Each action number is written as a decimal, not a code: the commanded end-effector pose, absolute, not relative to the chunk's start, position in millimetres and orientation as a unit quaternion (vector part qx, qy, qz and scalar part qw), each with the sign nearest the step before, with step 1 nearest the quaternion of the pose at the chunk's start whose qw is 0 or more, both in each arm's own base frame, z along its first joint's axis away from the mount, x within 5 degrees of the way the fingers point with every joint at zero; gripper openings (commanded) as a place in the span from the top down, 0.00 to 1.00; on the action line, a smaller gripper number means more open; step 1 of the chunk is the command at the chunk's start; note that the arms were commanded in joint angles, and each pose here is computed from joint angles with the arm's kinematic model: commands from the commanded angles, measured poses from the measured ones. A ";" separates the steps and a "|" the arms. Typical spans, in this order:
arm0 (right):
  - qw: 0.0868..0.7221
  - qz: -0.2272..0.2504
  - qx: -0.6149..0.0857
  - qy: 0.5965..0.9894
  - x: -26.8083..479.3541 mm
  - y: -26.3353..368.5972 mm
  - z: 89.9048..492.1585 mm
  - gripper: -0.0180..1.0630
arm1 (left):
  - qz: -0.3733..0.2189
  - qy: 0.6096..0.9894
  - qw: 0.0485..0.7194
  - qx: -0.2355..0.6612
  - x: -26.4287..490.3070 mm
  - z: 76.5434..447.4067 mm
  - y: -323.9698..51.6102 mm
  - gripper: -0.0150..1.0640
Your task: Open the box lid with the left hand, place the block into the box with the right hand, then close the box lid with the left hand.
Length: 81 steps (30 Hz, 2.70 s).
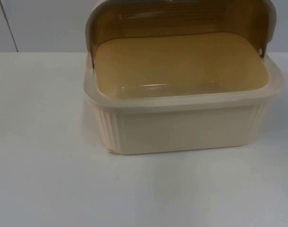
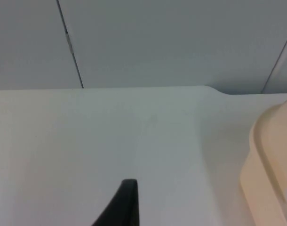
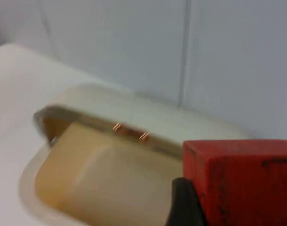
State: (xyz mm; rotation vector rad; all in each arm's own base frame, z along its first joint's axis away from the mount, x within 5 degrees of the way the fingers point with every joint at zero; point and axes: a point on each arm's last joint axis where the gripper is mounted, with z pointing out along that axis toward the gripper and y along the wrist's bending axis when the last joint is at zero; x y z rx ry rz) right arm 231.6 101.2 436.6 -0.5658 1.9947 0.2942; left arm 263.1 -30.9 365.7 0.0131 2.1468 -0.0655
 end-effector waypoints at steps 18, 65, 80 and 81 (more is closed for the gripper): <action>0.496 0.132 -0.273 0.814 232.3 150.4 319.4 0.98 | -0.031 0.880 0.473 -0.001 261.3 367.5 -30.5 0.02; 0.539 0.064 -0.256 0.800 353.8 198.2 180.3 0.35 | -0.024 0.879 0.476 0.003 261.6 367.9 -29.8 0.02; 0.499 0.081 -0.276 0.817 337.7 195.0 207.8 0.07 | -0.019 0.881 0.473 0.006 261.3 367.3 -29.2 0.02; 0.499 0.081 -0.276 0.817 337.7 195.0 207.8 0.07 | -0.019 0.881 0.473 0.006 261.3 367.3 -29.2 0.02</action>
